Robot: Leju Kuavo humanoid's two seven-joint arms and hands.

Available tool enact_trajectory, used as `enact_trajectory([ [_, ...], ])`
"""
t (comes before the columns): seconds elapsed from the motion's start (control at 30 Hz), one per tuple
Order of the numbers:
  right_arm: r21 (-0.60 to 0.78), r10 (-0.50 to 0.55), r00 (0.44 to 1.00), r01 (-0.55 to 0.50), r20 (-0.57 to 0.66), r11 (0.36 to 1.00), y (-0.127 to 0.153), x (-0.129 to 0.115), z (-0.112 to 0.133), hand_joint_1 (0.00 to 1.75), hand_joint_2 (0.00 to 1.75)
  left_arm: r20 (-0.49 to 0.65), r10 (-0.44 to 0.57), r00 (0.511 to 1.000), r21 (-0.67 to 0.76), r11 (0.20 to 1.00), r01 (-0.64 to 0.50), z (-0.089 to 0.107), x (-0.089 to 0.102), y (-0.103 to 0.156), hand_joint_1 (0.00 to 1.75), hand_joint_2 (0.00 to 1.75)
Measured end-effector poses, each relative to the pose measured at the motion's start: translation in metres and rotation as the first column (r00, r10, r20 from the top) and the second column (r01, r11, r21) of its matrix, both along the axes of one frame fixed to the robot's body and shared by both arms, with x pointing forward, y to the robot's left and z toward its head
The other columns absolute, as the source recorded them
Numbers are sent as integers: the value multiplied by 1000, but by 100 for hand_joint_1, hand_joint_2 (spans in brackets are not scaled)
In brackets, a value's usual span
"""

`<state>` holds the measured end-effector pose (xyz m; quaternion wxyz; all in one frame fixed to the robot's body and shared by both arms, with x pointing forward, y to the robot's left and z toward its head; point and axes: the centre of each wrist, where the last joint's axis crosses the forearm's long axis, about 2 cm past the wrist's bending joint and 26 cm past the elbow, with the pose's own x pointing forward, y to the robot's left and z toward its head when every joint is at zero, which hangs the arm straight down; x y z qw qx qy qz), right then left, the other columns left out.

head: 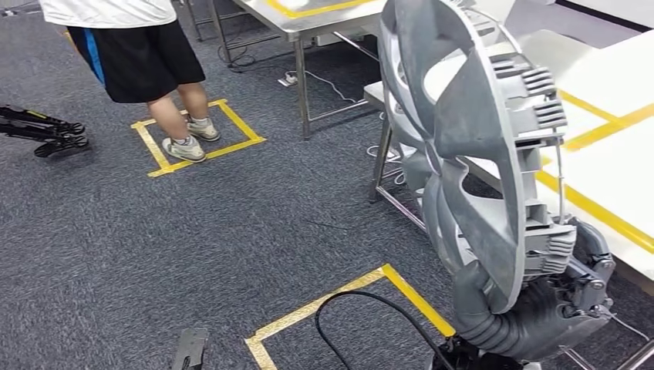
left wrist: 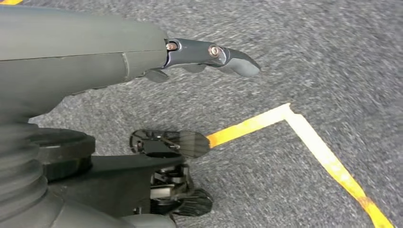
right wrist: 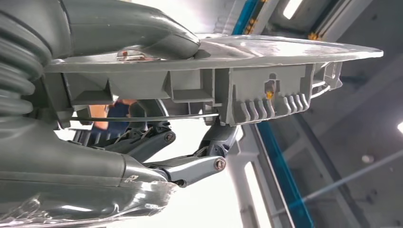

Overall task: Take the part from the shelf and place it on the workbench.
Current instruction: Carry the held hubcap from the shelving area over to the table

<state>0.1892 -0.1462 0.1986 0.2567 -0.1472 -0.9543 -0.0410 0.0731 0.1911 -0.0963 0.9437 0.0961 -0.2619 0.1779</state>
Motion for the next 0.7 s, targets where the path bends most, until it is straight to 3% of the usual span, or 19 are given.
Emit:
enact_trajectory([
  [0.7,-4,-9,1000,9,2,1000,-1,0,0,175,175,-8,-18,1000,10,1000,18,1,2,0,0,175],
])
